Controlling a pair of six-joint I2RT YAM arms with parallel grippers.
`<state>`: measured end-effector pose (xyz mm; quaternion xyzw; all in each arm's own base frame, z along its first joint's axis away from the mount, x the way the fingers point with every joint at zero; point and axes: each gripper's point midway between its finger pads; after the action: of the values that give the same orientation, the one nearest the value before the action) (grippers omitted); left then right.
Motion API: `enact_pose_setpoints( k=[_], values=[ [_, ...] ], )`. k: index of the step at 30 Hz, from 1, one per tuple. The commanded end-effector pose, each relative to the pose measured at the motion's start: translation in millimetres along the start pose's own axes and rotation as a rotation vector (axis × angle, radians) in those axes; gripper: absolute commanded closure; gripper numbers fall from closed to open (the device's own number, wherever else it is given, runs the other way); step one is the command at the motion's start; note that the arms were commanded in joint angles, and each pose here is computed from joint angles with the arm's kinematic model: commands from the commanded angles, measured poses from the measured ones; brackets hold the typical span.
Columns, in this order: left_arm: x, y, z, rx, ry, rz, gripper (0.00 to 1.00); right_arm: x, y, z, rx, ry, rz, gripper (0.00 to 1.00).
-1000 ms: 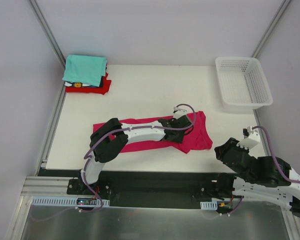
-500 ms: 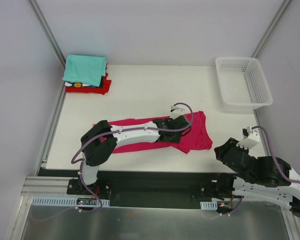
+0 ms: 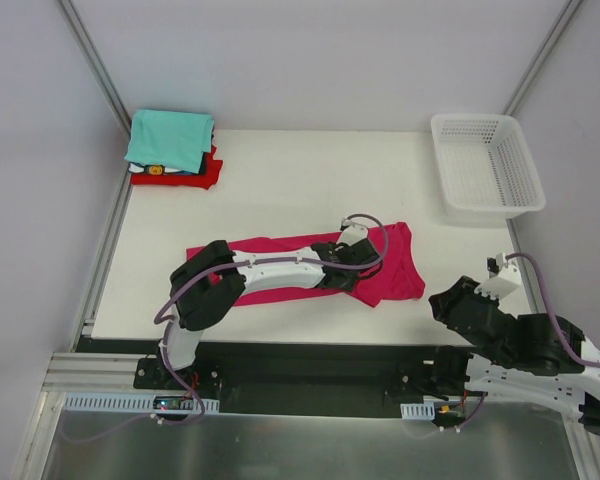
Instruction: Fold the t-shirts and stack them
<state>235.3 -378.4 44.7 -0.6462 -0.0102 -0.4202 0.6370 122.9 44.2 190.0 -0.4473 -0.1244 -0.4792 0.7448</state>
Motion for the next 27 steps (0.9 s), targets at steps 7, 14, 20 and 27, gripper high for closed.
enact_pose_setpoints(
  k=[7,14,20,27],
  values=[
    [-1,9,-6,0.013,0.043,0.014,0.57,3,-2,-10,-0.017,-0.034,-0.005,0.6],
    [13,2,-15,-0.008,0.051,-0.018,0.57,2,-1,-9,-0.016,-0.038,-0.002,0.6],
    [17,4,-19,-0.012,0.057,-0.019,0.57,2,-1,-9,-0.014,-0.039,-0.002,0.6],
    [13,8,-22,-0.016,0.055,-0.006,0.57,4,-3,-11,-0.009,-0.032,-0.004,0.6]
  ],
)
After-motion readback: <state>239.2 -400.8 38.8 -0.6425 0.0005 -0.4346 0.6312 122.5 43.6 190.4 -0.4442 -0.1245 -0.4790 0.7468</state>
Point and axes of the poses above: each gripper's point midway between its finger pads, its own y axis out along the fingers, its own z axis along the line the jaws close on, x = y × z, and after that the axes turned 15 degrees about y, right-handed
